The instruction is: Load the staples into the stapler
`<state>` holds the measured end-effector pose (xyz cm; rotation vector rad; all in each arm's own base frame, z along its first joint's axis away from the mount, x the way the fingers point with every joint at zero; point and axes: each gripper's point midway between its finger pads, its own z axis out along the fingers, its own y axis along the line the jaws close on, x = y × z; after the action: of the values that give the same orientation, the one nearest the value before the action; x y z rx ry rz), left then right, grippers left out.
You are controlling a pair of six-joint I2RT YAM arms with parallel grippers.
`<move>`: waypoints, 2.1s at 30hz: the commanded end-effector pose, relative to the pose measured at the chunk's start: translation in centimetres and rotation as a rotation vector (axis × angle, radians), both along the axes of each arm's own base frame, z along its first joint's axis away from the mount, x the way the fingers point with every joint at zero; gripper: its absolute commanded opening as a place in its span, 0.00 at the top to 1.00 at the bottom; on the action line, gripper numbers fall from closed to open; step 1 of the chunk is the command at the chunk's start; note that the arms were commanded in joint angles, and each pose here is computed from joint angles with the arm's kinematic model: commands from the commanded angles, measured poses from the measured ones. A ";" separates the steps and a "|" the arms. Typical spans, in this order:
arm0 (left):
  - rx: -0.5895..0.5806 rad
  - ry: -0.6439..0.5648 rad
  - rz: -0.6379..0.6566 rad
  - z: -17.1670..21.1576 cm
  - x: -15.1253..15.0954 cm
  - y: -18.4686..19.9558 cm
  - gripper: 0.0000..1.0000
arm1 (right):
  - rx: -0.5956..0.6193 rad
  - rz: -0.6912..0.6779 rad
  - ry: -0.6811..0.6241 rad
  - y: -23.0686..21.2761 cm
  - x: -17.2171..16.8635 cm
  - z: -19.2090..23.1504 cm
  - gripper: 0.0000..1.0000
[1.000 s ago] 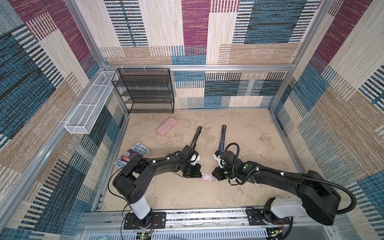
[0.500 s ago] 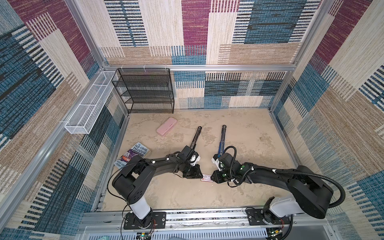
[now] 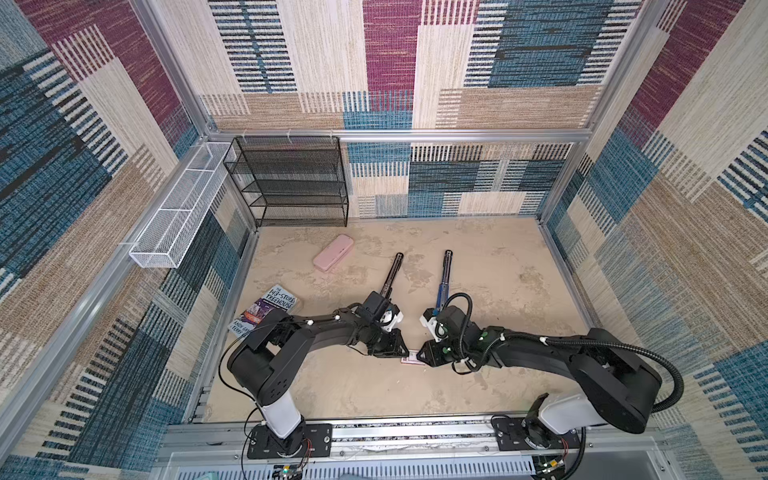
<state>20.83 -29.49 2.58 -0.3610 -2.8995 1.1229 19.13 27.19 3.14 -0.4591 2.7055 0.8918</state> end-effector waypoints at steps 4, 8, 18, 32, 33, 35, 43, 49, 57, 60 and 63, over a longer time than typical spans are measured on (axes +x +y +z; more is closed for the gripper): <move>-0.022 -0.003 -0.016 0.4 -0.1 -0.4 0.82 | 0.046 0.010 0.000 0.9 0.1 0.2 0.83; -0.015 -0.004 -0.012 0.3 -0.1 -0.2 0.88 | 0.027 -0.008 -0.007 0.5 0.3 0.2 0.85; -0.007 -0.001 -0.004 0.2 0.0 0.1 1.00 | -0.003 -0.062 -0.057 -1.1 0.9 1.5 0.82; 0.015 -0.007 0.001 0.0 0.0 0.8 1.00 | -0.099 -0.100 -0.037 -3.3 0.5 -0.3 0.86; 0.014 -0.006 0.002 0.0 0.0 0.8 1.00 | -0.097 -0.105 -0.043 -3.3 0.5 -0.2 0.84; 0.013 -0.008 0.000 0.0 0.1 0.7 1.00 | -0.095 -0.111 -0.052 -3.4 0.7 0.1 0.82; 0.020 0.000 -0.004 -0.2 0.2 0.7 1.00 | -0.112 -0.116 -0.028 -3.7 0.5 -1.0 0.81; 0.010 0.000 -0.005 -0.3 0.1 0.6 1.00 | -0.067 -0.104 -0.019 -3.0 0.3 -0.8 0.77; 0.023 -0.009 0.000 -0.2 0.2 1.0 1.00 | -0.098 -0.127 -0.020 -3.7 0.2 -1.2 0.96; 0.034 -0.016 0.004 -0.1 0.2 1.4 1.00 | -0.101 -0.134 -0.024 -4.1 0.2 -1.1 0.96; 0.033 -0.023 -0.001 0.3 0.3 1.4 0.90 | -0.081 -0.123 -0.021 -3.7 0.1 -0.9 0.96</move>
<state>21.12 -28.57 2.85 -0.3431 -2.9141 1.1104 19.51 24.03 2.63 -0.3292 2.7014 0.7683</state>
